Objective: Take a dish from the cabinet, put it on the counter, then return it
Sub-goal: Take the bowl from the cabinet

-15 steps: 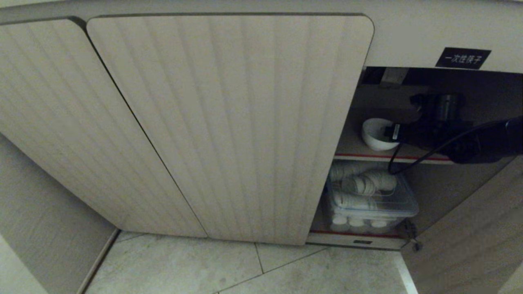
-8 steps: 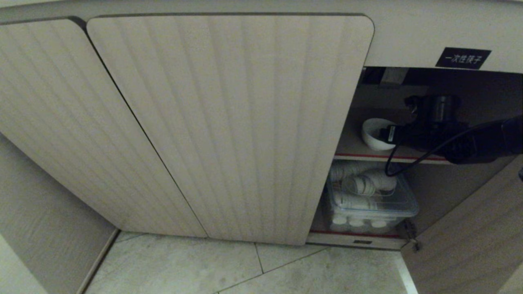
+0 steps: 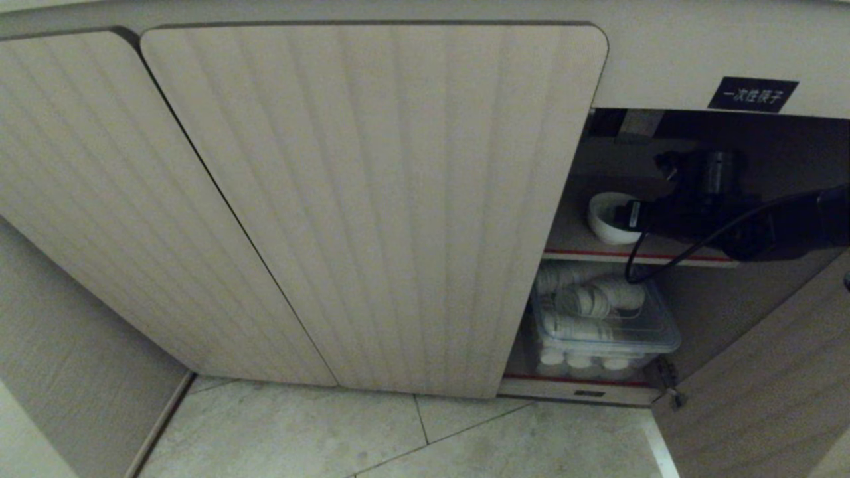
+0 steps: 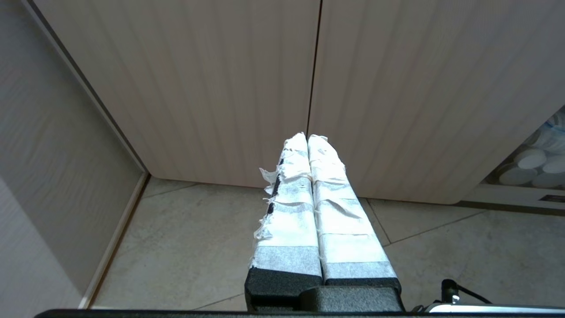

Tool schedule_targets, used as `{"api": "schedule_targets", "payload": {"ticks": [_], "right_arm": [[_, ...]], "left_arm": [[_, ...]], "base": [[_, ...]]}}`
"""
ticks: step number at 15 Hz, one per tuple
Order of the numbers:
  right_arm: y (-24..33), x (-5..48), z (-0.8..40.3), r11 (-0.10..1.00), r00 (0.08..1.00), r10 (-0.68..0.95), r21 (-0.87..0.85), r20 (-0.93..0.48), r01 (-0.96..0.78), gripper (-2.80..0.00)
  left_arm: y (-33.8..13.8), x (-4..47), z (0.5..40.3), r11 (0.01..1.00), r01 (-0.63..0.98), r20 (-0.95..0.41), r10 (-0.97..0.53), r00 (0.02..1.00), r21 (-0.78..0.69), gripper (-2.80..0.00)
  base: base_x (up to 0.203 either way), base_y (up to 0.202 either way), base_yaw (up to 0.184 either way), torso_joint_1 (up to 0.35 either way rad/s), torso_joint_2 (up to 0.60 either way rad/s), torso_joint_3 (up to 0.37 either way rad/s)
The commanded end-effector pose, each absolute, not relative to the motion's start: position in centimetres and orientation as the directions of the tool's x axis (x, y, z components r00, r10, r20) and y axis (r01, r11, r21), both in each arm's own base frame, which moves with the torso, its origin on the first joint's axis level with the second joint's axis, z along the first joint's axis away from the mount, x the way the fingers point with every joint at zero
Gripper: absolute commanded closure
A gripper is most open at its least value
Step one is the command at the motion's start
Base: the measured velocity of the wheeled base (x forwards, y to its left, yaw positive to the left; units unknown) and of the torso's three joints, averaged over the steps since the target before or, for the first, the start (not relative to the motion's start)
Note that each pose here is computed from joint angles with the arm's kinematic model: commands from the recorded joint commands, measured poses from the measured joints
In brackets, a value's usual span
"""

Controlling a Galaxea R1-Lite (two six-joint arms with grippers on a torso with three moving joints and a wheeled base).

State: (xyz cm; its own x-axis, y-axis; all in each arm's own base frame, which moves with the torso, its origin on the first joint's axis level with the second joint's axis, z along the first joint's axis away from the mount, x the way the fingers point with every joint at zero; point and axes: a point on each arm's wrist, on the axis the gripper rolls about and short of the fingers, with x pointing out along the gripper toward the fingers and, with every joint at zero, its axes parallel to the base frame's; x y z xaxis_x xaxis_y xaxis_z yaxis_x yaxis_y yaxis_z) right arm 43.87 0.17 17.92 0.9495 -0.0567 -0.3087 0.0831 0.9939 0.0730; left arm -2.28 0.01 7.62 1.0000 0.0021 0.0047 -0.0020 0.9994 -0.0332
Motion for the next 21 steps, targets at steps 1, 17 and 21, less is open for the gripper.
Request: {"api": "schedule_targets", "payload": {"ticks": [1, 17, 21], "right_arm": [[0.13, 44.01, 18.32, 0.994, 0.950, -0.059, 0.072, -0.306, 0.084, -2.80], [-0.56, 44.86, 17.86, 0.993, 0.930, -0.076, 0.061, -0.361, 0.105, -2.80], [-0.57, 44.89, 17.79, 0.992, 0.929, -0.079, 0.060, -0.362, 0.108, -2.80]], "left_arm": [[0.01, -2.29, 7.63, 0.999, -0.003, 0.006, 0.003, 1.000, -0.034, 0.00], [0.01, -2.29, 7.64, 0.999, -0.003, 0.006, 0.003, 1.000, -0.034, 0.00], [0.01, -2.29, 7.62, 0.999, -0.003, 0.006, 0.003, 1.000, -0.034, 0.00]], "base": [[0.000, 0.000, 0.000, 0.000, 0.00, 0.000], [0.000, 0.000, 0.000, 0.000, 0.00, 0.000], [0.000, 0.000, 0.000, 0.000, 0.00, 0.000]]}}
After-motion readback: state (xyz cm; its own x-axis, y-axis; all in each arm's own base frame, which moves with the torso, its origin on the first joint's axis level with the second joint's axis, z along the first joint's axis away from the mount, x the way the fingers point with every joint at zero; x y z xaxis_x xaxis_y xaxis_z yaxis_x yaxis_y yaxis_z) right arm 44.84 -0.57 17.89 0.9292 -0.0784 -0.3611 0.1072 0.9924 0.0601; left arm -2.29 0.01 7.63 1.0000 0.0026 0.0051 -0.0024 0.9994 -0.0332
